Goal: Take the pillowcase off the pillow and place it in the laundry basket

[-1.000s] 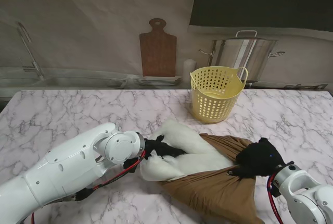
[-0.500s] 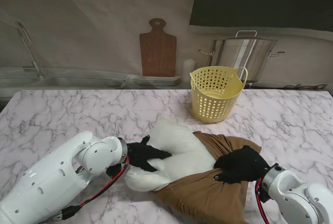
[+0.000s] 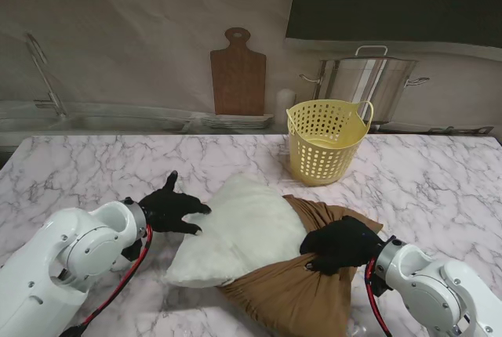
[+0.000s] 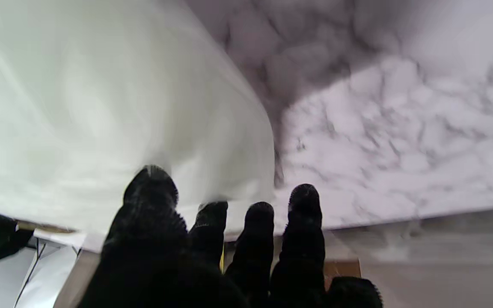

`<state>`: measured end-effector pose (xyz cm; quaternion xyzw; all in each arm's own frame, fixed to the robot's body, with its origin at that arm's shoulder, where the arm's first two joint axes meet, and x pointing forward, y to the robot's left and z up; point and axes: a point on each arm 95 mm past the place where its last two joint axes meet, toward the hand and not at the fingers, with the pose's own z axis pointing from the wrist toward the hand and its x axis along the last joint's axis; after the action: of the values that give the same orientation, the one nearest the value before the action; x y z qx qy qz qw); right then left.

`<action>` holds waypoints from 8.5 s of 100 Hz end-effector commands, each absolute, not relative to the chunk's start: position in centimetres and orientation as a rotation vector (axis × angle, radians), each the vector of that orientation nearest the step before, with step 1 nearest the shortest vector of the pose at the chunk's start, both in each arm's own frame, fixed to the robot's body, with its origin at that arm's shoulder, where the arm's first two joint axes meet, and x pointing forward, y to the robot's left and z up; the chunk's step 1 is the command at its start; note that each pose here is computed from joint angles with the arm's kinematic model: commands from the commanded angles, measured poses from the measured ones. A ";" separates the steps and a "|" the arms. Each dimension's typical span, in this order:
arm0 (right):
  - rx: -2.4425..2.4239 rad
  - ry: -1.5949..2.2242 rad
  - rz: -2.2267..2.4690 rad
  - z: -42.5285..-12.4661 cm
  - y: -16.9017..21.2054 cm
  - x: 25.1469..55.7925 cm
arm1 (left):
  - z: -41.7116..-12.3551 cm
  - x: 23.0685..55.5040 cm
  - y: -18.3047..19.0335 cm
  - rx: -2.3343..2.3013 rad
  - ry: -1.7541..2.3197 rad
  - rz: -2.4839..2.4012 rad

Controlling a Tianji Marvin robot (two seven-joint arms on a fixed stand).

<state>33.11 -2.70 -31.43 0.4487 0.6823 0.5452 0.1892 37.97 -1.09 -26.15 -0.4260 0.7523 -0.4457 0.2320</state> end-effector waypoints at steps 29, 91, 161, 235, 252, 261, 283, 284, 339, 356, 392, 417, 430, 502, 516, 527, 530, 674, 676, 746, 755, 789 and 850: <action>1.272 1.996 1.584 -32.4 -0.8 33.0 | -24.1 38.3 -7.2 -1.043 1.891 -1.601; 1.301 1.960 1.601 -32.6 -1.2 32.6 | -33.5 38.5 -10.0 -1.308 2.230 -1.507; 1.361 1.441 1.853 -28.6 -3.0 33.7 | -38.3 37.3 -8.9 -1.158 2.449 -1.300; 1.214 1.928 1.354 -31.8 -2.8 38.0 | -38.6 37.5 -8.0 -1.167 2.501 -1.206; 1.141 1.836 1.405 -31.9 -4.7 37.2 | -38.9 37.5 -7.8 -1.188 2.533 -1.139; 1.109 1.799 1.426 -31.8 -5.7 36.9 | -39.1 37.6 -7.8 -1.197 2.541 -1.119; 1.063 1.772 1.348 -32.0 -8.1 36.1 | -39.3 37.6 -7.5 -1.211 2.553 -1.080; 1.063 1.772 1.343 -32.0 -8.2 36.0 | -39.3 37.7 -7.5 -1.211 2.553 -1.079; 1.171 1.597 1.406 -31.7 -9.0 34.2 | -39.5 37.8 -7.2 -1.245 2.556 -1.068; 1.200 1.539 1.545 -30.0 -7.2 33.9 | -39.6 37.7 -7.2 -1.242 2.551 -1.082; 1.232 1.535 1.521 -28.8 -3.3 34.7 | -39.6 37.6 -7.4 -1.228 2.552 -1.097; 1.277 1.658 1.340 -32.7 -0.9 38.0 | -39.8 37.1 -7.0 -1.230 2.555 -1.092; 1.281 1.698 1.341 -34.1 -0.6 38.6 | -40.0 36.9 -6.5 -1.242 2.564 -1.067; 0.962 1.693 1.113 -32.5 -8.2 35.9 | -40.5 37.3 -5.8 -1.301 2.592 -0.927; 0.960 1.658 1.110 -32.0 -8.9 35.5 | -40.3 37.4 -5.4 -1.316 2.575 -0.926; 0.967 1.627 1.125 -31.8 -9.1 35.2 | -40.0 37.4 -5.1 -1.326 2.551 -0.937; 0.963 1.613 1.135 -31.7 -9.1 35.2 | -40.0 37.4 -5.0 -1.329 2.544 -0.941; 1.021 1.710 1.428 -34.3 0.4 36.8 | -33.7 36.5 -3.2 -1.263 2.228 -1.323; 1.008 1.713 1.432 -34.2 0.4 36.8 | -33.4 36.4 -3.1 -1.260 2.214 -1.333; 0.923 1.779 1.496 -33.8 0.1 36.8 | -25.0 39.5 -0.6 -1.094 1.743 -1.548; 0.910 1.797 1.515 -33.9 0.4 36.7 | -24.9 40.8 -1.6 -1.121 1.744 -1.557; 0.822 1.801 1.581 -33.1 0.9 36.1 | -27.6 45.3 -4.8 -1.306 1.915 -1.527; 0.706 1.803 1.647 -32.8 1.5 36.2 | -31.7 45.6 -8.1 -1.263 2.173 -1.396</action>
<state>36.24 1.54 -32.61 0.2704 0.6746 0.6196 0.2964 46.10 -7.51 -30.73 -0.4516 0.7343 -0.4889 0.1339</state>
